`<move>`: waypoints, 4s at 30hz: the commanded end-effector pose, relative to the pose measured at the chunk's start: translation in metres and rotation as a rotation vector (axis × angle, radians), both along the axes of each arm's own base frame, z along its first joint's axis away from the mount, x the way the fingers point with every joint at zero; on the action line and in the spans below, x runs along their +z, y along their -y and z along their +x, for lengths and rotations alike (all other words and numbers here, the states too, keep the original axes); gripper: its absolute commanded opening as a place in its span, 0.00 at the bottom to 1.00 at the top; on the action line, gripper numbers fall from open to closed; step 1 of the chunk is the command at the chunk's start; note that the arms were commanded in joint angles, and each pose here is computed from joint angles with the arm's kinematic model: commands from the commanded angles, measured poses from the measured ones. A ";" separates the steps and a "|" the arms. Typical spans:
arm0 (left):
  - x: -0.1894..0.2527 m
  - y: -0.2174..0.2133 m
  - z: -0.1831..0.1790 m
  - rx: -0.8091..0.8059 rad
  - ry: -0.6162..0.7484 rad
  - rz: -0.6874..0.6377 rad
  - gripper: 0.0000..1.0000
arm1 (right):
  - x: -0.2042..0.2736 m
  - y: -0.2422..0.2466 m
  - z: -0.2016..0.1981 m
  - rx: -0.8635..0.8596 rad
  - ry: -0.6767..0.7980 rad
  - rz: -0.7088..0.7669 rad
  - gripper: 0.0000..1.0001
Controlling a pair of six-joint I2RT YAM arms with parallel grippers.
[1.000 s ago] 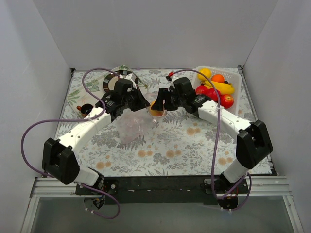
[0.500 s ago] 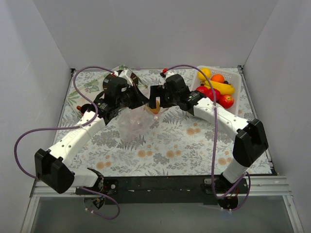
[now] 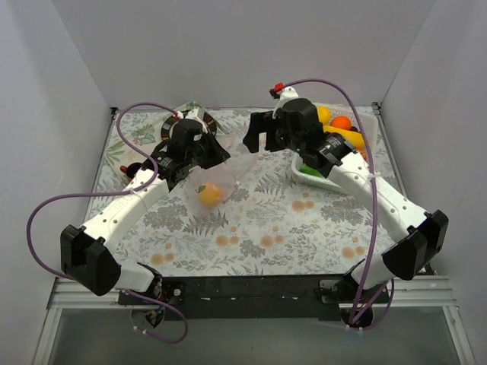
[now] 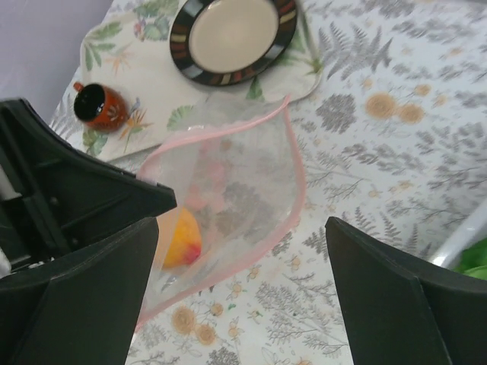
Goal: Place the food in the zip-top bag and seal the zipper
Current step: Place the fake fruit in the zipper food storage bag, then pick up the fake fruit from the bin, then place the fake fruit in the zipper food storage bag.
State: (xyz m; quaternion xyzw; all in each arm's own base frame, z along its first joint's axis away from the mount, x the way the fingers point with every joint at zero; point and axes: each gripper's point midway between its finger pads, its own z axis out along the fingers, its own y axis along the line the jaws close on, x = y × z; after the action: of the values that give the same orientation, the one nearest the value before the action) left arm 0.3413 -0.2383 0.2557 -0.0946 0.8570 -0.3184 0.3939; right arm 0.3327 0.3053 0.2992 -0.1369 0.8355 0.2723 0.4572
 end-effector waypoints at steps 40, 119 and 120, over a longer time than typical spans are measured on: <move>0.008 0.023 -0.002 -0.171 -0.004 -0.039 0.00 | -0.165 0.239 0.283 -0.598 -0.135 -0.044 0.98; 0.049 0.019 0.009 -0.159 0.043 -0.116 0.00 | 0.014 -0.020 0.007 0.101 -0.017 0.306 0.90; 0.051 0.019 0.008 -0.161 0.047 -0.118 0.00 | 0.012 -0.019 0.008 0.099 -0.021 0.297 0.92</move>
State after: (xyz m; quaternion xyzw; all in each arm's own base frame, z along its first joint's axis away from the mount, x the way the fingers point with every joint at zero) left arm 0.3574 -0.2586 0.2636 -0.0534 0.8604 -0.3690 0.3474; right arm 0.3332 0.3201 0.2640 -0.0928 0.8172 0.4006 0.4040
